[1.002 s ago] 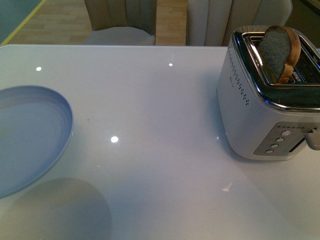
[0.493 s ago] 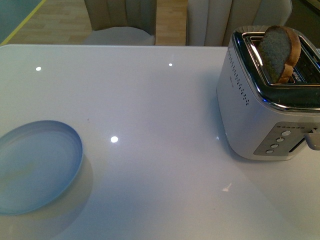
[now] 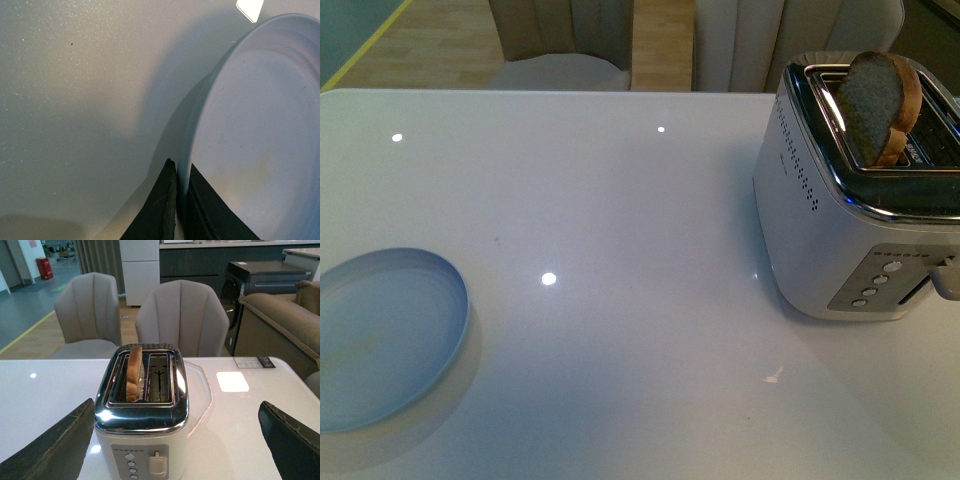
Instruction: Left arm holds plate, right arm toasts bread
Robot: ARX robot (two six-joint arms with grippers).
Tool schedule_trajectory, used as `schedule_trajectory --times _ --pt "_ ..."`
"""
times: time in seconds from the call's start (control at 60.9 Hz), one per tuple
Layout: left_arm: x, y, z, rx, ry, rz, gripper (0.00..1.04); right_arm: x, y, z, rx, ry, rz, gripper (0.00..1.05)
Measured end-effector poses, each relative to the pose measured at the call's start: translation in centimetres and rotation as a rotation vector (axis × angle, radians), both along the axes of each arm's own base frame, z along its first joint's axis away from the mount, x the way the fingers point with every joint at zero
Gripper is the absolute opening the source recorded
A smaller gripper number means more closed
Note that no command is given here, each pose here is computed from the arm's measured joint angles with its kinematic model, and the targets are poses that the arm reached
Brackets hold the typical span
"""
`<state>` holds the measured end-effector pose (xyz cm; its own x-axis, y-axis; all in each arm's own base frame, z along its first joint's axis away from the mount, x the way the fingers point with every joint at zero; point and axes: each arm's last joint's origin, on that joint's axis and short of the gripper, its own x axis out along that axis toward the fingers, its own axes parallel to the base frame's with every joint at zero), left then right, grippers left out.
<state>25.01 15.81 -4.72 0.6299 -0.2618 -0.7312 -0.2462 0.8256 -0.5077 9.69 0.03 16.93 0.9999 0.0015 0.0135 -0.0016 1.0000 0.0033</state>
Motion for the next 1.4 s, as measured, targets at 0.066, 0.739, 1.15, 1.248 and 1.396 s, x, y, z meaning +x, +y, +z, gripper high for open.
schedule_trajectory --times 0.066,0.739,1.15,1.248,1.396 --pt "0.1 -0.1 0.0 -0.002 -0.002 -0.005 0.03 0.0 0.0 0.0 0.000 0.000 0.000 0.96" --pt "-0.1 -1.2 11.8 0.052 -0.190 -0.020 0.97 0.0 0.0 0.0 0.000 0.000 0.000 0.96" --pt "-5.4 -10.8 24.3 -0.031 -0.471 -0.039 0.98 0.0 0.0 0.0 0.000 0.000 0.000 0.96" --pt "-7.3 -13.0 25.2 -0.058 -0.486 -0.032 0.98 0.0 0.0 0.0 0.000 0.000 0.000 0.96" --pt "-10.3 -15.9 25.7 -0.083 -0.500 -0.036 0.98 0.0 0.0 0.0 0.000 0.000 0.000 0.96"
